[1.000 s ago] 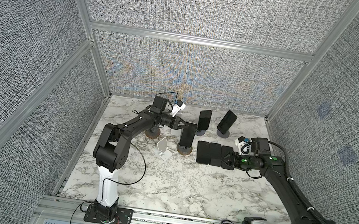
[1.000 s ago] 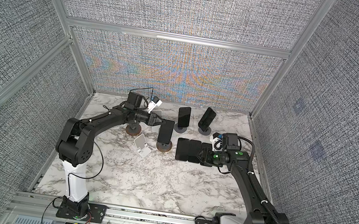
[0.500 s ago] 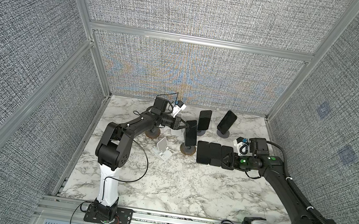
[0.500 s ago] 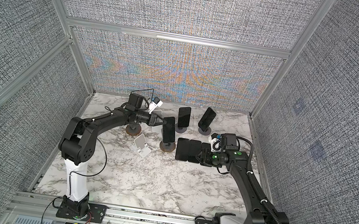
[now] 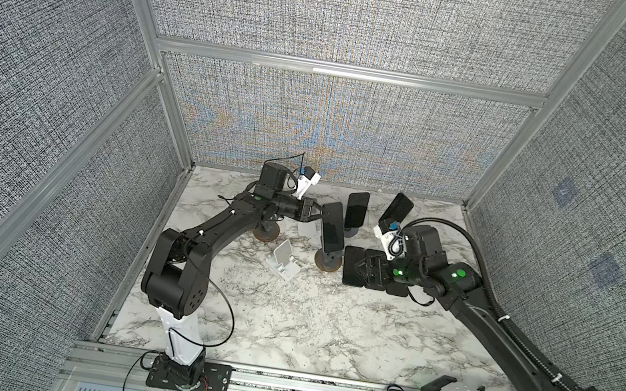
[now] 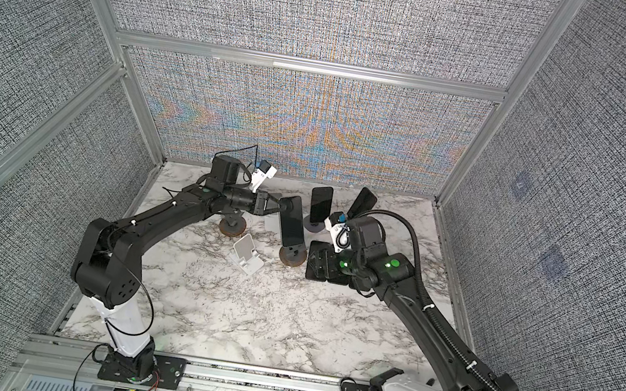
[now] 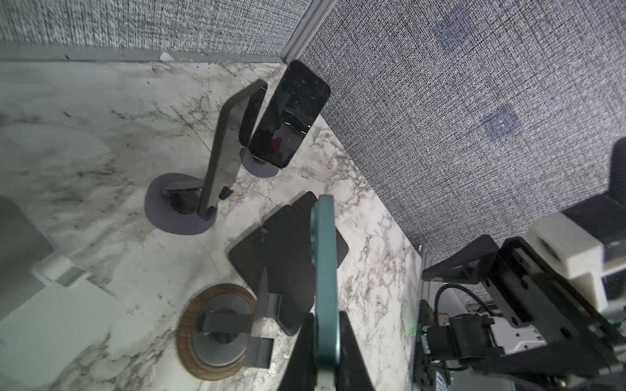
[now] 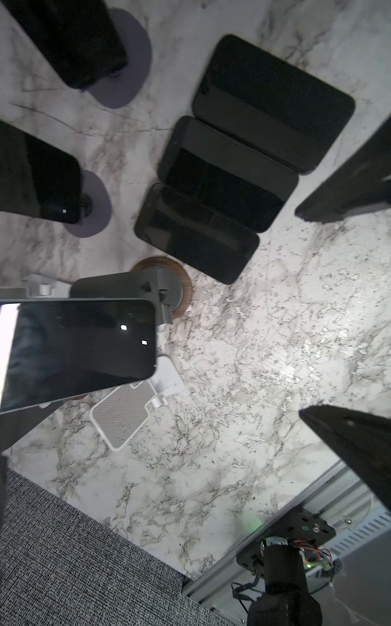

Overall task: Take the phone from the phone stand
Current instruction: 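Lift the phone off the stand while the right gripper reaches toward it, then close the right gripper on the phone and open the left gripper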

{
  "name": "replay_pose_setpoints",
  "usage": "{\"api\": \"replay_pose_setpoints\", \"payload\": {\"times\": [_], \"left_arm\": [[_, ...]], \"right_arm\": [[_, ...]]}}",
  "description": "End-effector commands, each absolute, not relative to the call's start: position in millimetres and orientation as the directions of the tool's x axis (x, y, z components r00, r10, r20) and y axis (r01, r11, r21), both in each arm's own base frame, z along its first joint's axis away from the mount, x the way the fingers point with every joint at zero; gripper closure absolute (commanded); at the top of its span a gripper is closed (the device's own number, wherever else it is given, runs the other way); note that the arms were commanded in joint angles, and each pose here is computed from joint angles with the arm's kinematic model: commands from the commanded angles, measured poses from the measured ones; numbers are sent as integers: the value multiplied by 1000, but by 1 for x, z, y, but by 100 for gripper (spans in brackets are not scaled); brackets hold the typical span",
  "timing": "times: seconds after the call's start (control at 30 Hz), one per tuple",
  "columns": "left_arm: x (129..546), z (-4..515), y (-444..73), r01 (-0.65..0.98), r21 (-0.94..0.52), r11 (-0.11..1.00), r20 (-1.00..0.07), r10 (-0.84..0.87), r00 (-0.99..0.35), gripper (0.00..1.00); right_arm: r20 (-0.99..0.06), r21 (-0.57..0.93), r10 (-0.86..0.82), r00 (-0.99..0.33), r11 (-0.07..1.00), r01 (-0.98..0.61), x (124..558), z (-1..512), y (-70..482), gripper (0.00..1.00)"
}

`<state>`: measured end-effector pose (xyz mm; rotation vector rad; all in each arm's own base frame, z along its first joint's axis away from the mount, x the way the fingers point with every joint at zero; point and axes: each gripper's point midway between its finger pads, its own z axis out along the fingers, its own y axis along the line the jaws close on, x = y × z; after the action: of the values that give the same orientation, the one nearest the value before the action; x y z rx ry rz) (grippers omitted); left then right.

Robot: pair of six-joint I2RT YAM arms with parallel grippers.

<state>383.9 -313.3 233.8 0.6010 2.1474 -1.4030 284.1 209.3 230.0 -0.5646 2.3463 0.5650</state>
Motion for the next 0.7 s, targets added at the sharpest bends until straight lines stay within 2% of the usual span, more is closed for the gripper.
{"api": "replay_pose_setpoints", "payload": {"times": [0.0, 0.2, 0.4, 0.67], "left_arm": [[370, 243, -323, 522, -775, 356, -541, 54, -839, 100], [353, 249, -330, 508, -781, 364, -529, 47, -847, 100], [348, 255, -333, 513, -782, 354, -539, 32, -842, 100], [349, 256, -338, 508, -795, 333, -538, 3, -843, 100]], "right_arm": [[-723, 192, -267, -637, 808, -557, 301, 245, 225, 11], [-693, 156, -330, -641, 799, -581, 315, 238, 250, 8], [-687, 182, -296, -664, 814, -552, 327, 230, 259, 9], [-712, 183, -258, -653, 830, -527, 344, 225, 266, 14]]}}
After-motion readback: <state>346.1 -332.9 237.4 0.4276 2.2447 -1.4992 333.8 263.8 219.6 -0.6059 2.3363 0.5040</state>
